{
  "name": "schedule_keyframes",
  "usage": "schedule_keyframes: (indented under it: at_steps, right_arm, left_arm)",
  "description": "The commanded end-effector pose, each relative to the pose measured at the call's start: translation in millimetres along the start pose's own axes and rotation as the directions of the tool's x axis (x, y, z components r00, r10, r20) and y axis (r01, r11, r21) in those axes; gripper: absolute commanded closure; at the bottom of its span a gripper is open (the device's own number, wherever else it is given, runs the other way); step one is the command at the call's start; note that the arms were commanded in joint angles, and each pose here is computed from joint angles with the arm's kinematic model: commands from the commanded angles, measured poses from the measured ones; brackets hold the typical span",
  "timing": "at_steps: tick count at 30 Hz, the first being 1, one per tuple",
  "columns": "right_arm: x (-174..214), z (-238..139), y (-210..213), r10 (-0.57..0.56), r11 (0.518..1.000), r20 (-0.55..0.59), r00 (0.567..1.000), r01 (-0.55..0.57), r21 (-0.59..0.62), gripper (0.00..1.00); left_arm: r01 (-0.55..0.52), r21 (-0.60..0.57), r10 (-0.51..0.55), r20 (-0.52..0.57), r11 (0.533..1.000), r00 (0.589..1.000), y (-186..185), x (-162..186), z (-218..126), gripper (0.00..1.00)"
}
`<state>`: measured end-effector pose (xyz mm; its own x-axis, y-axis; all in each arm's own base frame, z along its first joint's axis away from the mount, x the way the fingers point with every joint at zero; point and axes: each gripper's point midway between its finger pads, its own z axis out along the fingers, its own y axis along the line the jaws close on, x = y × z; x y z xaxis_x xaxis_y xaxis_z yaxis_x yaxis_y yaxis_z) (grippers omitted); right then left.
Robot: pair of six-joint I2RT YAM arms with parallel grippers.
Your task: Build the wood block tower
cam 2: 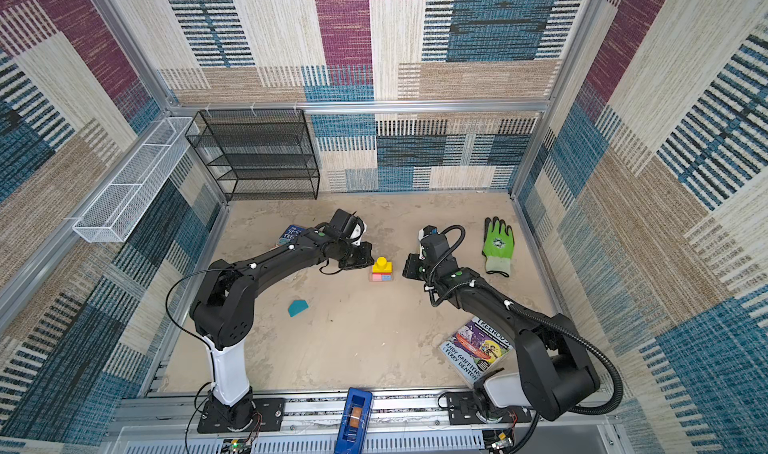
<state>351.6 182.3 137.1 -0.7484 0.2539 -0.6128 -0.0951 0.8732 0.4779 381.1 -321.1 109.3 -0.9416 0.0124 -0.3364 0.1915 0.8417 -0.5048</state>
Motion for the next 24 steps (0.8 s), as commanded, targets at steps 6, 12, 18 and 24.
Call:
schedule_keyframes:
  at_steps: [6,12,18,24]
  right_arm:
    - [-11.0,-10.2,7.4,-0.002,1.0,0.04,0.999,0.003,-0.02,1.0]
    - [-8.6,-12.0,8.1,0.007,1.0,0.033,0.999,-0.006,-0.028,1.0]
    - [-9.1,-14.9,8.5,0.03,0.999,0.038,0.999,-0.029,-0.031,0.95]
    - [-13.3,-16.6,10.3,0.057,0.998,0.046,0.997,-0.055,-0.032,0.81]
  left_arm:
    - [-0.048,-0.137,0.056,0.052,0.989,0.997,11.8,-2.9,-45.0,0.98]
    - [-0.062,-0.249,0.08,0.062,0.966,0.995,30.7,16.1,-89.6,0.89]
    - [-0.025,-0.319,0.048,0.064,0.947,0.997,49.9,46.3,-128.0,0.76]
    - [0.01,-0.383,0.014,0.06,0.924,0.998,69.9,75.0,-155.5,0.73]
